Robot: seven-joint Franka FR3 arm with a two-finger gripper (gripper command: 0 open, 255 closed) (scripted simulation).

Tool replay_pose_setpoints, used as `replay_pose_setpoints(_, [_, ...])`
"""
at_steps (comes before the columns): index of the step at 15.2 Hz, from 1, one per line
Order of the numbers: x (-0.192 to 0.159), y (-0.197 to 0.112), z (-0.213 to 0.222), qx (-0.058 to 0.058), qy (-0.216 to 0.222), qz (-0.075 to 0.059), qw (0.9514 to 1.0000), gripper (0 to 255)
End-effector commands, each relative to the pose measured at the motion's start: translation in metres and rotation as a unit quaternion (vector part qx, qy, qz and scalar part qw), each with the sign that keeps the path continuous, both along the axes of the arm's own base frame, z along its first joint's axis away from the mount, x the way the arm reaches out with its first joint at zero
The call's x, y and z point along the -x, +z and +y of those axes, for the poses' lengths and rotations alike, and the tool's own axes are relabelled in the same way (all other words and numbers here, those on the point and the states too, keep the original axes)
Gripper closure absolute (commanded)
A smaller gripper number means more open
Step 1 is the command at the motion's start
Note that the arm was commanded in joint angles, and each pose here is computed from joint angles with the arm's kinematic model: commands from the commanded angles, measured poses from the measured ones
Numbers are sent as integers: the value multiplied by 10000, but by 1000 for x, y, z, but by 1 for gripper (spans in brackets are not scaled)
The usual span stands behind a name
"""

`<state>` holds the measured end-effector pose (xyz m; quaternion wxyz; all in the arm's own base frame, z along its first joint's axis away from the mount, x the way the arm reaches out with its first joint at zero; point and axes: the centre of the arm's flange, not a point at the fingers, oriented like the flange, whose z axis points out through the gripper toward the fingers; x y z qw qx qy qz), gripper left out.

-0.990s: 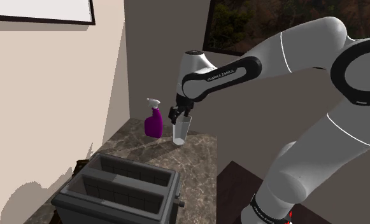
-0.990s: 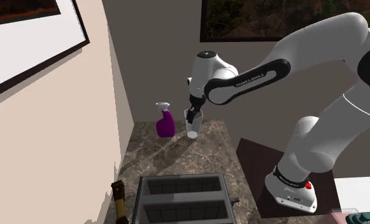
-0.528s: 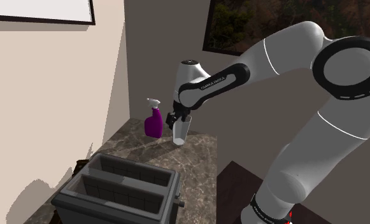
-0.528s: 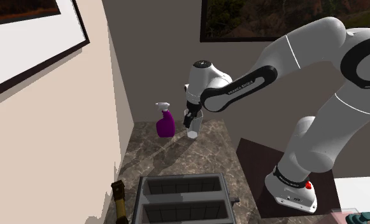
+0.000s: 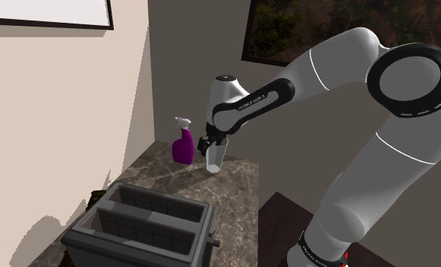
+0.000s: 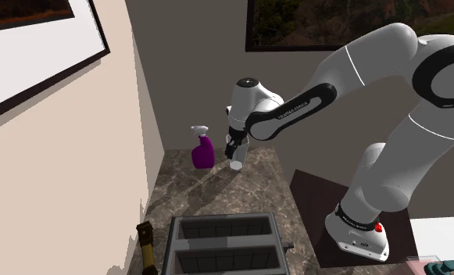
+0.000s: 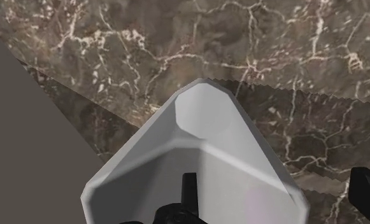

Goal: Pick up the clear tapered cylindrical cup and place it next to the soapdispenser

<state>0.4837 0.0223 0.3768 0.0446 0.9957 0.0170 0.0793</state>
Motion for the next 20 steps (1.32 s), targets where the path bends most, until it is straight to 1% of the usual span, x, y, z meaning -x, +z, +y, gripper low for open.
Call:
replay_pose_setpoints(1, [0, 0, 0, 0, 0, 0, 10000, 0])
replay_pose_setpoints(2, [0, 0, 0, 0, 0, 0, 10000, 255])
replay_pose_setpoints(11, [0, 0, 0, 0, 0, 0, 10000, 255])
replay_pose_setpoints(20, [0, 47, 0, 0, 0, 0, 10000, 255])
